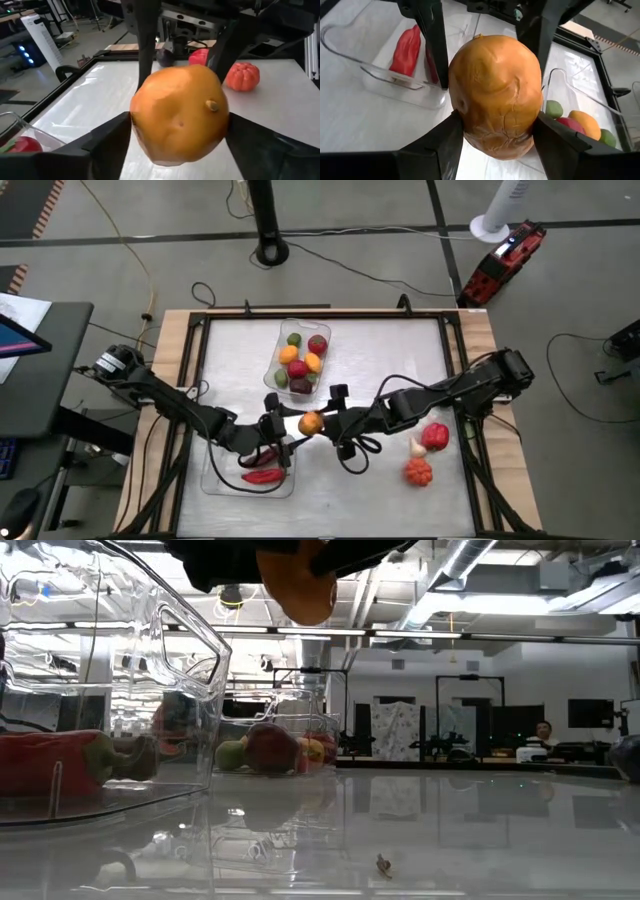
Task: Sort produce into baskets
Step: Put the potato into the bottom transparent bin
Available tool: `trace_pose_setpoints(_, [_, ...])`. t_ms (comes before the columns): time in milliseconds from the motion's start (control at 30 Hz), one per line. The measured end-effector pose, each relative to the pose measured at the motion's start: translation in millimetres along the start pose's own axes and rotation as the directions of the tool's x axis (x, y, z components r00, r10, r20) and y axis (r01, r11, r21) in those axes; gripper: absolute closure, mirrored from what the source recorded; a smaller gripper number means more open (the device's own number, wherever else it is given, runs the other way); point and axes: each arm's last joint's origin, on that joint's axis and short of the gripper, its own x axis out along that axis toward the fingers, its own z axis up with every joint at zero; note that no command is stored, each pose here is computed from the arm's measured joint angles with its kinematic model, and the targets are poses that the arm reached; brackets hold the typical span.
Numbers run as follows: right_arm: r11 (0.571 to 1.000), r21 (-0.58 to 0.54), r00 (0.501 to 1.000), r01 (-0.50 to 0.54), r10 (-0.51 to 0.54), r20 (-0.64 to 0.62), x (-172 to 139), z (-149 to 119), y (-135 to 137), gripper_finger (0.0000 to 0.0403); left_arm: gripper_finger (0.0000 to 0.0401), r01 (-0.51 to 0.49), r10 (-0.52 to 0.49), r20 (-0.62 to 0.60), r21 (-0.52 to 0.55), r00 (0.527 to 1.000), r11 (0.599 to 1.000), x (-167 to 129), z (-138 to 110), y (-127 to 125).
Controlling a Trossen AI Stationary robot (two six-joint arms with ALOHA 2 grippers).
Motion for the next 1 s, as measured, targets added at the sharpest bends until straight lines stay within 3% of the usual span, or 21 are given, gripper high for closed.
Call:
trace_pose_setpoints(233, [1.0,0.028,1.0,-0.014,0.014,-0.001,-0.4,-0.2,0.3,0.0122,0.0183,0.002,-0.002,0.005,0.001,1.0,1.0,-0.1,0.6,-0.2])
trace_pose_setpoints(467, [0.994,0.09,0.99,-0.066,0.076,-0.12,-33.4,7.6,-2.6,0.0072,0.0179,0.034,-0.034,0.02,-0.008,0.999,0.999,-18.0,10.8,-0.7])
trace_pose_setpoints(600, [0.985,0.154,0.969,-0.072,0.106,-0.223,-57.8,2.2,3.3,0.0062,0.0178,0.138,-0.14,-0.086,-0.026,0.986,0.99,-45.6,16.1,-1.2])
trace_pose_setpoints(667, [0.983,0.174,0.957,-0.065,0.111,-0.269,-66.0,-2.3,8.8,0.0062,0.0178,0.224,-0.239,-0.152,-0.105,0.959,0.969,-60.0,18.0,-0.3])
trace_pose_setpoints(767, [0.979,0.197,0.919,-0.053,0.125,-0.373,-76.0,-12.8,21.2,0.0061,0.0178,0.32,-0.386,-0.279,-0.255,0.879,0.912,-76.5,11.5,-0.1])
trace_pose_setpoints(900, [0.975,0.224,0.855,-0.005,0.12,-0.505,-89.5,-30.7,39.1,0.0061,0.0178,0.319,-0.473,-0.421,-0.386,0.774,0.866,-94.1,-2.8,-7.6])
trace_pose_setpoints(1000, [0.963,0.267,0.781,0.027,0.146,-0.607,-99.4,-45.1,51.6,0.0061,0.0177,0.28,-0.47,-0.49,-0.413,0.734,0.867,-100.7,-13.5,-15.5])
